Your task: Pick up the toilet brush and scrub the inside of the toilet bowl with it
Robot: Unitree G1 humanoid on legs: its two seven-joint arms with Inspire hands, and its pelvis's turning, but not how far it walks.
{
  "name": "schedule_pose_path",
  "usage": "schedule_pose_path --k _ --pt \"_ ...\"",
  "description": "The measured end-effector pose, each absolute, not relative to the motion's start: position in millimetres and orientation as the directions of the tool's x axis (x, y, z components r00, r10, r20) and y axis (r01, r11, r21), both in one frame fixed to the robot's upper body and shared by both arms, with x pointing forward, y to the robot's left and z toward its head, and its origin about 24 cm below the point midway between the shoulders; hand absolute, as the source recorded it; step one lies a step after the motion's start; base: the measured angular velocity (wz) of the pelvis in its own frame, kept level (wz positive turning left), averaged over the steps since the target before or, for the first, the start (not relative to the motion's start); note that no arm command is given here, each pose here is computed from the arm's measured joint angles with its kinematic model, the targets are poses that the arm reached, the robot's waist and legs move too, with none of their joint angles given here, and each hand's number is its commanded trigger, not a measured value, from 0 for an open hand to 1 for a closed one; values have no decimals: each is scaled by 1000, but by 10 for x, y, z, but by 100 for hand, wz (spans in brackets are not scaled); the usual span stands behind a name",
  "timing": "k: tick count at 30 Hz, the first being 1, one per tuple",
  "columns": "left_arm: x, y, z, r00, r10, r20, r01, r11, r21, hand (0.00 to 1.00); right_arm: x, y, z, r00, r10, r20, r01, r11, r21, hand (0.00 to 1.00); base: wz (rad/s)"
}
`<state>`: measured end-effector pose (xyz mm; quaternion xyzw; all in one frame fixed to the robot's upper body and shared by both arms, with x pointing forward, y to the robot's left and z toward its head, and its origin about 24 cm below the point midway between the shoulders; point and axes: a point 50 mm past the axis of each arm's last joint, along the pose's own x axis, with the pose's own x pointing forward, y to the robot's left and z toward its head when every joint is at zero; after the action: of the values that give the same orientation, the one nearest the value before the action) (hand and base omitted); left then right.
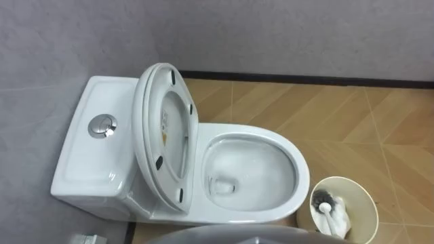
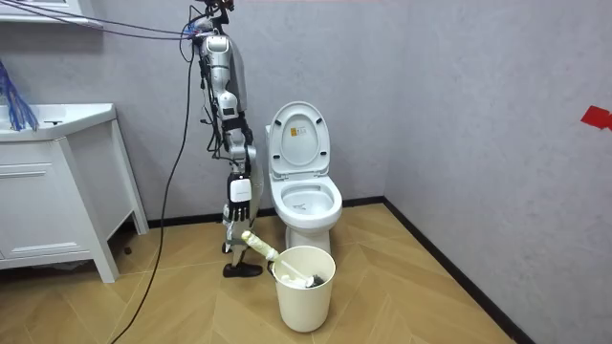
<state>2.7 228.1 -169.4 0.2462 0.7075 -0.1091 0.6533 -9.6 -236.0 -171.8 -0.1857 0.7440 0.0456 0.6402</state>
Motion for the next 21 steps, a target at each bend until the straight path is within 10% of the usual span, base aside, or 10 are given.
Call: schedule_pose_path --k 21 --pt "41 2370 -1668 26 298 -954 387 877 284 0 -312 -2468 -1677 -172 -323 -931 235 904 -357 0 -2"
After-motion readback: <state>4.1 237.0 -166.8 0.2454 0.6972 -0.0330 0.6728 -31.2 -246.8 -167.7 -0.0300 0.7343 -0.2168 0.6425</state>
